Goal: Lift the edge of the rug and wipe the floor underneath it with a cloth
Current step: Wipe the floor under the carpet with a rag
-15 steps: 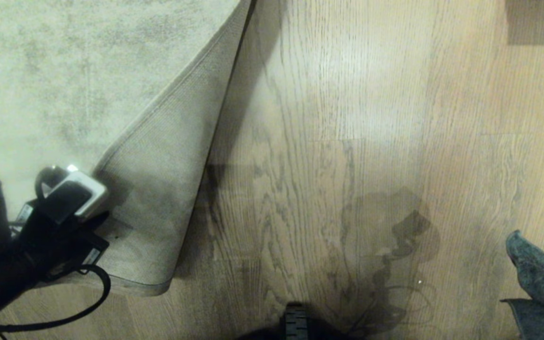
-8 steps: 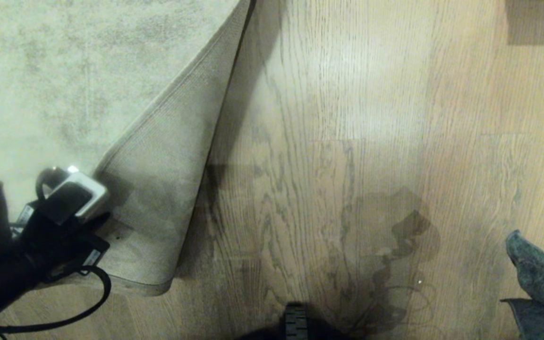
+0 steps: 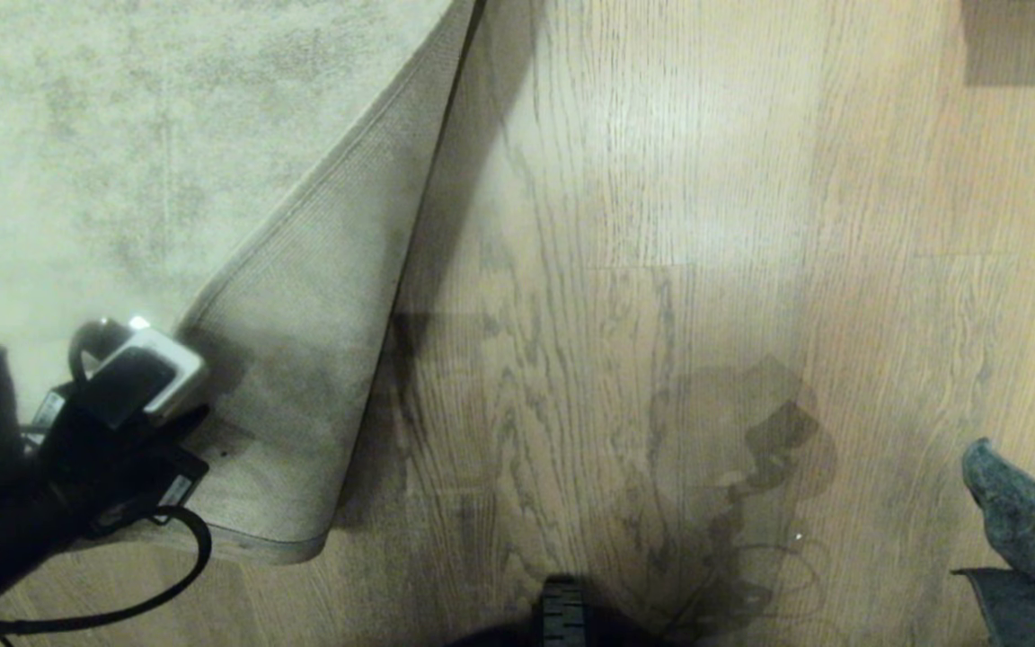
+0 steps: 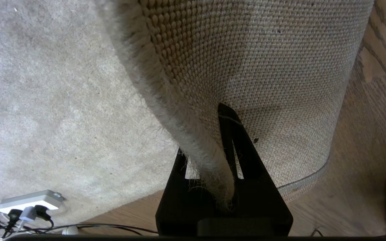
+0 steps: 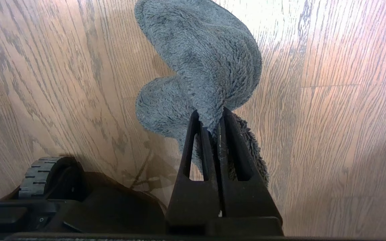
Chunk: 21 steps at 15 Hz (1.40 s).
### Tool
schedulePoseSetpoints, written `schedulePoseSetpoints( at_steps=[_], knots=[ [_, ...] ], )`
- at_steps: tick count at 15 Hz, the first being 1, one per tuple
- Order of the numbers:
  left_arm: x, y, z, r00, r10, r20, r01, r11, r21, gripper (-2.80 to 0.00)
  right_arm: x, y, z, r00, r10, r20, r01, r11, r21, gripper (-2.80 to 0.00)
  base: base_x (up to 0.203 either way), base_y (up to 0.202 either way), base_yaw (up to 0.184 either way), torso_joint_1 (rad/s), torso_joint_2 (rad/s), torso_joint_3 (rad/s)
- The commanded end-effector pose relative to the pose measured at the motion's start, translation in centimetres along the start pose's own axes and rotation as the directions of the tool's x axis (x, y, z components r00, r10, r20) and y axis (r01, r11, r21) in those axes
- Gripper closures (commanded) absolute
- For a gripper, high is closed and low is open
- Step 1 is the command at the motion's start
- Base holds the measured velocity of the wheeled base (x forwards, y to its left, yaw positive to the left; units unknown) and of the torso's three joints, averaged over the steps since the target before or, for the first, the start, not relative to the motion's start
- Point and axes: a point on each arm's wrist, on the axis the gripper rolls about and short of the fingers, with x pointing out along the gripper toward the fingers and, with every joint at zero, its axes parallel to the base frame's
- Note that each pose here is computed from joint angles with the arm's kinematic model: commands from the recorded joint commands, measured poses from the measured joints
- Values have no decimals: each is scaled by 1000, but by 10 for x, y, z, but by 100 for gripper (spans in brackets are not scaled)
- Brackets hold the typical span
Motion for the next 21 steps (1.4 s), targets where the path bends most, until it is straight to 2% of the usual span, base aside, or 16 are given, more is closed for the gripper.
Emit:
schedulePoseSetpoints(
  at_steps=[1,21],
  knots=[
    [0,-1,-2,1000,0,-7,0,1000,5,0,0,0,0,1000,0,-1,0,1000,0,0,0,0,0,0,0,0],
    [0,-5,-7,1000,-15,-27,15,1000,11,0,0,0,0,1000,9,2,-9,1000,-9,0,0,0,0,0,0,0]
  ],
)
